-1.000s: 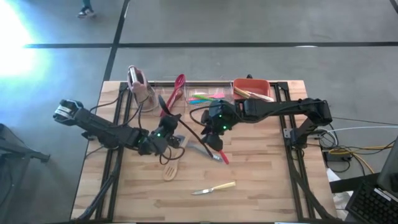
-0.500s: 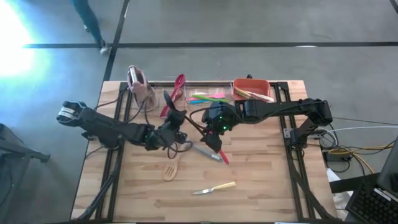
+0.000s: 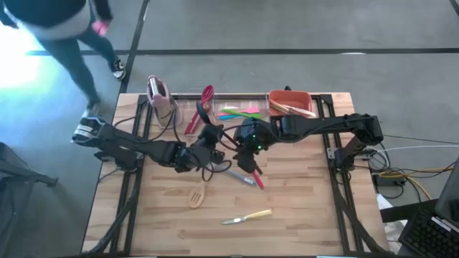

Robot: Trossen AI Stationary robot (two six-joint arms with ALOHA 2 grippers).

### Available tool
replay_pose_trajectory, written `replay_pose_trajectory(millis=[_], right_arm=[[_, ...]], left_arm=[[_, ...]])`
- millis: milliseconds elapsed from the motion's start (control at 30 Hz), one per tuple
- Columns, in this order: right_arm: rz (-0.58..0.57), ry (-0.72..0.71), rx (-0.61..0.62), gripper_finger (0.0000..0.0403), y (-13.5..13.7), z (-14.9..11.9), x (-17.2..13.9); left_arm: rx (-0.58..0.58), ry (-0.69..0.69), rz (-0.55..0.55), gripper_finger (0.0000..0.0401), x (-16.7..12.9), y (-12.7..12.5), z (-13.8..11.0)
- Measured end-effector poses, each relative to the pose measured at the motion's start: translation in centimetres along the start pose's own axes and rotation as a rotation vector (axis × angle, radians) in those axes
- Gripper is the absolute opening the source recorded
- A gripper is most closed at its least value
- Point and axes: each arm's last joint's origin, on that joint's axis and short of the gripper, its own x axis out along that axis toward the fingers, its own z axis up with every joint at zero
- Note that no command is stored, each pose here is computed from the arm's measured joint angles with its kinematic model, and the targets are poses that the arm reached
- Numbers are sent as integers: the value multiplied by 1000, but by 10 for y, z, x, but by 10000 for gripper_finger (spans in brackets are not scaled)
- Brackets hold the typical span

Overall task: Pick & Place Kitchen Items
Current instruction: Put the black serving spoon into the left transparent bin

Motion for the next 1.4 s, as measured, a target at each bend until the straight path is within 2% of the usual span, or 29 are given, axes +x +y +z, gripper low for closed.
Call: replay_pose_trajectory(millis=[233,267,400,567,800,933,1200,1400], right_arm=[[-38,36,-18,27,0,-5,1],[-44,41,-21,20,-1,-6,1],[-62,53,-30,11,-2,-7,0],[-117,32,-75,8,-3,-7,-2],[-174,7,-126,6,-2,-7,-12],[-221,-35,-128,7,-3,-5,-22],[-269,-34,-121,7,-6,-8,-31],[-311,-15,-98,8,-17,-13,-22]], left_arm=[[24,-5,-19,68,-1,-3,0],[24,-5,-20,68,-1,-3,0],[12,-14,-27,68,-1,-4,0],[-62,-2,-24,74,-3,-5,1],[-164,-1,-12,212,-9,-4,2],[-197,-7,-1,256,-14,0,0],[-202,75,53,265,-23,16,-10],[-340,20,102,265,-38,58,-23]])
